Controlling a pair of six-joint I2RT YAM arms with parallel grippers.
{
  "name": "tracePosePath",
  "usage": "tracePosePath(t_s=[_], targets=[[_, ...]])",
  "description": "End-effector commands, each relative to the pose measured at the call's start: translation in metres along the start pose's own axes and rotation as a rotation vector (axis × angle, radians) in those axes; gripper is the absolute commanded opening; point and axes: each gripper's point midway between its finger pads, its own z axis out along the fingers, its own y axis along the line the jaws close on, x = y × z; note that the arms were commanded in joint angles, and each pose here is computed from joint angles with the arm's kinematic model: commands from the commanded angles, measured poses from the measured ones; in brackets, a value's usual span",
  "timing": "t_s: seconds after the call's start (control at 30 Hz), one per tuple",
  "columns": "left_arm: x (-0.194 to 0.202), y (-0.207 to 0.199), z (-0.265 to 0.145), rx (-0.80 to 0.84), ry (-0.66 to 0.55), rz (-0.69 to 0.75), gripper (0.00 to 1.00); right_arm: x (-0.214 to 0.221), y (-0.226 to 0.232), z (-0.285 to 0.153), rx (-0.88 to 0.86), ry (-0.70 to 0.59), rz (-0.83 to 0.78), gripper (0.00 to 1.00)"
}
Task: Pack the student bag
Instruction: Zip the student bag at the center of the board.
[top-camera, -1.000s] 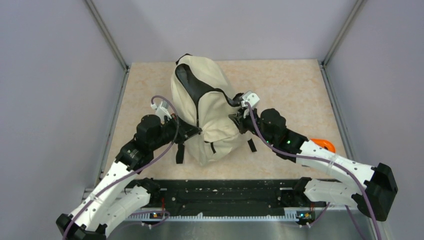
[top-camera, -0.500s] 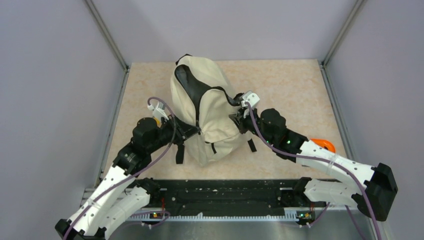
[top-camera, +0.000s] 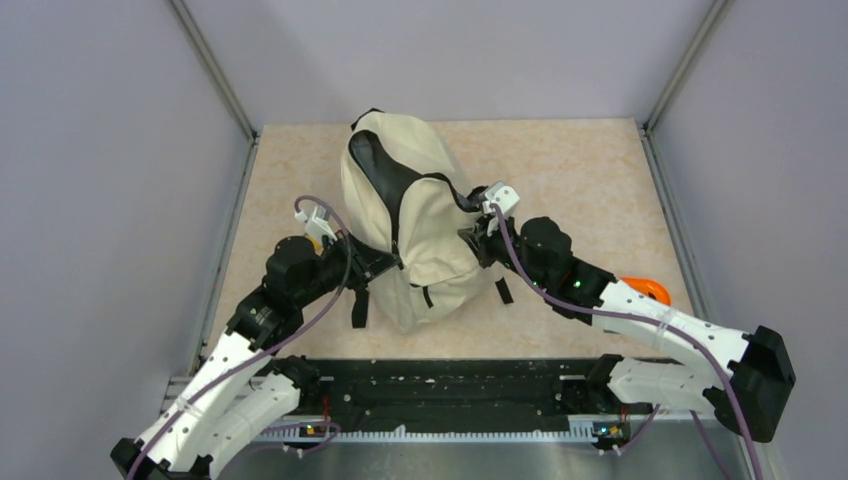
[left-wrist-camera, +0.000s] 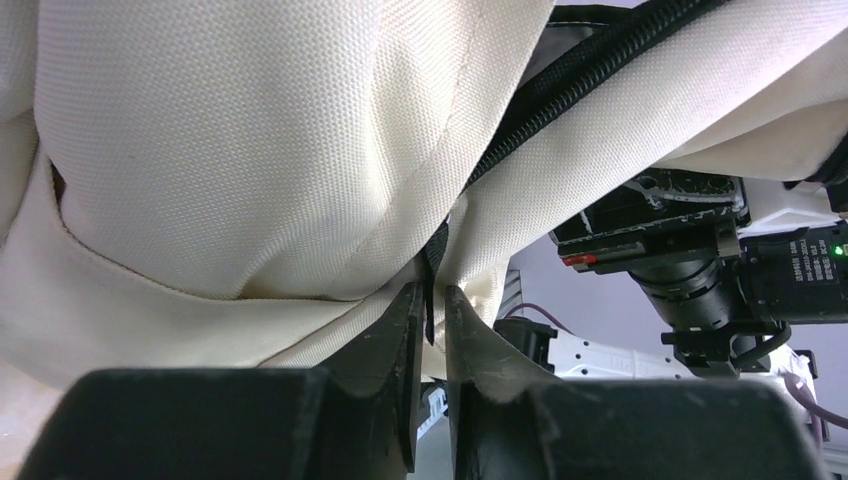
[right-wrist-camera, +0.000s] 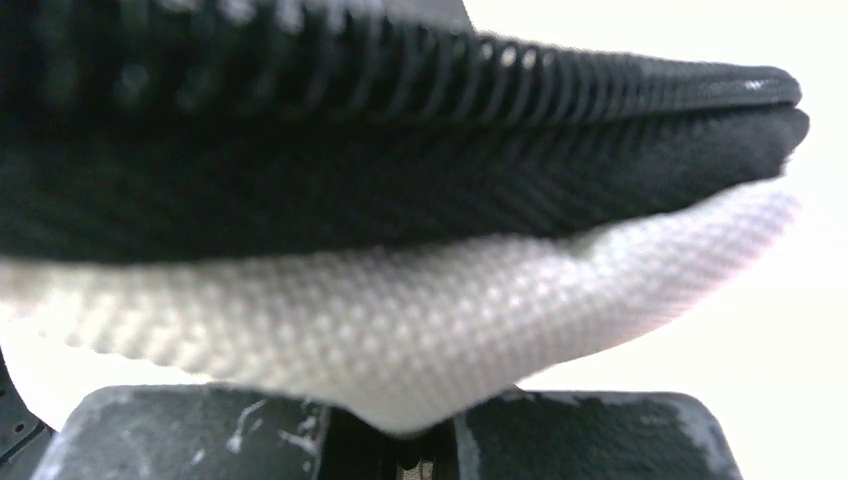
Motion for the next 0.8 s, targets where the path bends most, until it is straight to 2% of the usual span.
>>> tracePosePath(t_s=[0.0,0.07,0.13,0.27,0.47,0.77], targets=[[-0.005,-0.005,0.004,0.018,-0.017,0.001,0.16,-0.010,-0.001,0.001,0.007,-0.028,0.001,0.00],[-0.006,-0.005,0.005,0.017,-0.018,-0.001,0.11,-0.008,-0.001,0.001,0.009,-0.023,-0.002,0.00],[-0.007,-0.005,0.005,0.018,-0.026,-0.002,0.01,-0.008,-0.001,0.001,0.010,-0.023,-0.002,0.00],[-0.014,-0.013,0.003,0.054,-0.064,0.024,0.00,-0.005,-0.003,0.001,0.015,-0.019,-0.007,0.00],[-0.047,-0.077,-0.011,0.250,-0.181,0.121,0.00,0.007,-0.005,0.003,0.022,0.010,-0.035,0.00],[-0.099,-0.149,-0.016,0.365,-0.333,0.278,0.00,0.012,-0.003,0.002,0.008,0.021,-0.041,0.00]])
